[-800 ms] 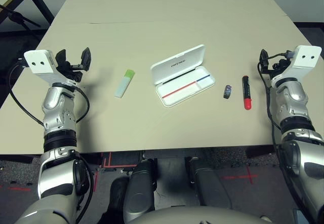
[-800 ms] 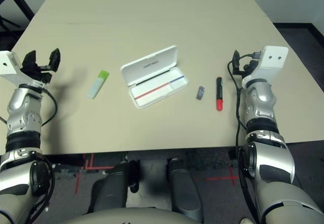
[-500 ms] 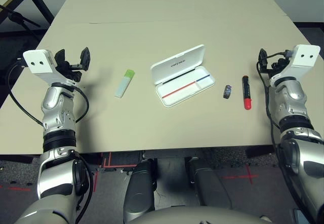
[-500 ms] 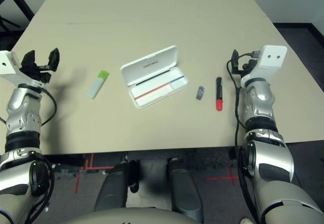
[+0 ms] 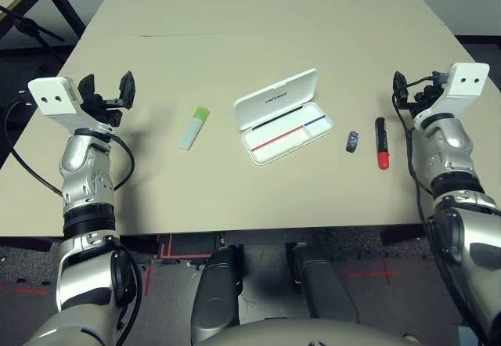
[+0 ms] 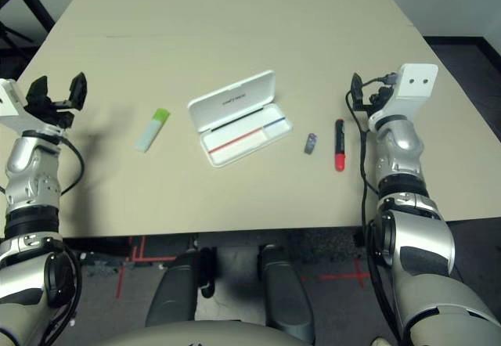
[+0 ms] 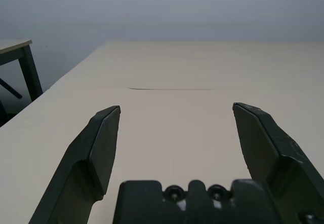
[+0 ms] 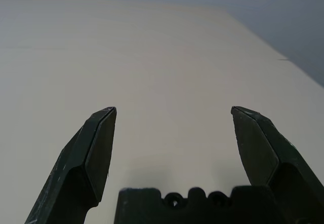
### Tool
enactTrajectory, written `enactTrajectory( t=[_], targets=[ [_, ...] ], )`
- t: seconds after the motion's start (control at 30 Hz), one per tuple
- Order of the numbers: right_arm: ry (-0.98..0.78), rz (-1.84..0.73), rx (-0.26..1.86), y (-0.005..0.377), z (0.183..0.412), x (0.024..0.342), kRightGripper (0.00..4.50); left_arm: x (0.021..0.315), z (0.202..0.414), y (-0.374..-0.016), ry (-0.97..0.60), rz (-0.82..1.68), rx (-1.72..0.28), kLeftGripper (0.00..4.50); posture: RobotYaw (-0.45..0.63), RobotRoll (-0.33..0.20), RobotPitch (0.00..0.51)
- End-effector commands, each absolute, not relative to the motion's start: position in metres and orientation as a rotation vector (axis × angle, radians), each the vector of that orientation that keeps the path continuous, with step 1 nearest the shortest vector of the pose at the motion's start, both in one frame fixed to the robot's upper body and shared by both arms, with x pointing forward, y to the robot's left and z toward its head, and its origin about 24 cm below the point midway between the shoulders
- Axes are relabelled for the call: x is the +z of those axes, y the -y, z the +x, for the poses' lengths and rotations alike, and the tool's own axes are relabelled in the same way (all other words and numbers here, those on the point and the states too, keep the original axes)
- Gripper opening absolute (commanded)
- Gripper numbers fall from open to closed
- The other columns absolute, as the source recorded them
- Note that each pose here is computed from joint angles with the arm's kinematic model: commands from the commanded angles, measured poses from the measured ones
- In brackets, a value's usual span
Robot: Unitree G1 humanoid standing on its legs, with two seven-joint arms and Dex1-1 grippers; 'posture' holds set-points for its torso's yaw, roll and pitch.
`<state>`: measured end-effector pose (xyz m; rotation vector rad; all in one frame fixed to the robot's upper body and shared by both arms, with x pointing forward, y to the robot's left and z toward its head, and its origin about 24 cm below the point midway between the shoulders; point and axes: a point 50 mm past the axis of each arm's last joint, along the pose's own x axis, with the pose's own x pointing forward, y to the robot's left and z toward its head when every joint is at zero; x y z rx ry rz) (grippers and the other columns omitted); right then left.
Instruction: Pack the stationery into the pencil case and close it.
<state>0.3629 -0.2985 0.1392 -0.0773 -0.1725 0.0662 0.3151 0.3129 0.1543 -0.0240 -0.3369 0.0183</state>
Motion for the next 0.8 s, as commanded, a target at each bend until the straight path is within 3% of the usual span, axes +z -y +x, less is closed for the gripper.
enactTrajectory(
  t=[0.03, 0.4, 0.8],
  targets=[
    [0.124, -0.125, 0.250, 0.295, 0.361, 0.145, 4.50, 0.157, 0.309, -0.315, 0.323, -0.005, -0.018, 4.48, -0.01, 0.000, 0.176],
    [-0.111, -0.286, 0.781, 0.277, 0.335, 0.144, 4.50, 0.162, 0.294, -0.294, 0.264, 0.037, -0.212, 4.48, 0.00, 0.000, 0.184],
    [-0.186, -0.312, 0.852, 0.270, 0.331, 0.140, 4.50, 0.169, 0.258, -0.253, 0.147, 0.086, -0.624, 4.48, 0.03, 0.000, 0.181]
  ],
)
